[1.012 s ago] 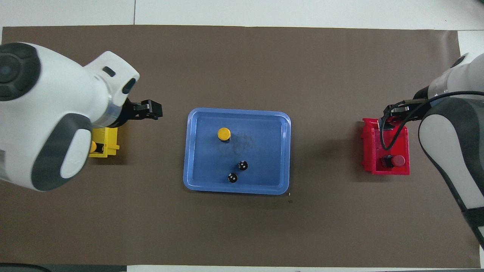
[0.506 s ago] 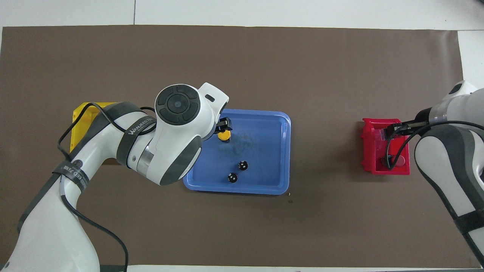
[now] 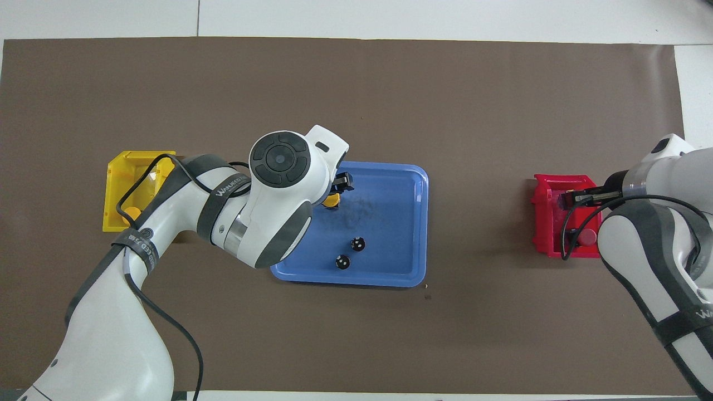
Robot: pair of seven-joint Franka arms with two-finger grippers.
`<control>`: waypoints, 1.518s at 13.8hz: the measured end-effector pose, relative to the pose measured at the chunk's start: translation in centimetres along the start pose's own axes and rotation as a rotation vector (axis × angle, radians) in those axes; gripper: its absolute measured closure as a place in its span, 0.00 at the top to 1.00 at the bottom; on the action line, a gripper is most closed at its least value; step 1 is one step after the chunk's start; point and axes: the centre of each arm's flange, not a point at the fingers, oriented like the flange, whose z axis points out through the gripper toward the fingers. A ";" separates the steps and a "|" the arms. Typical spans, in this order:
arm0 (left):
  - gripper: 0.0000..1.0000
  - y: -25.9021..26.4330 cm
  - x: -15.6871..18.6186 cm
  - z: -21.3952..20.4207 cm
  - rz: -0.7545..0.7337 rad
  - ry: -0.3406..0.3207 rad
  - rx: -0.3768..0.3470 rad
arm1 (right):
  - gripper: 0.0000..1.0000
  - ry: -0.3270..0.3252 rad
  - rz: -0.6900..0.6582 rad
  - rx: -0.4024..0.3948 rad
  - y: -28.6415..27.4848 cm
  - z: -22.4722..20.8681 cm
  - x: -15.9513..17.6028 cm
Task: Sort red and yellow buttons by color
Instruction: 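Grasp the last yellow button with the left gripper while the right gripper withdraws, then carry the yellow button to the yellow bin with the left gripper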
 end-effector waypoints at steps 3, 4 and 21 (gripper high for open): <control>0.96 0.6 -0.4 -0.1 -0.008 -0.008 -0.025 | 0.42 0.000 0.002 0.001 0.1 1.1 -0.2; 0.90 0.7 -0.5 -0.1 -0.008 -0.008 -0.030 | 0.42 0.000 0.003 0.002 0.1 1.3 -0.3; 0.41 1.5 -0.3 -2.8 -0.041 -0.038 -0.006 | 1.00 -0.116 -0.023 0.033 -0.3 -15.6 3.2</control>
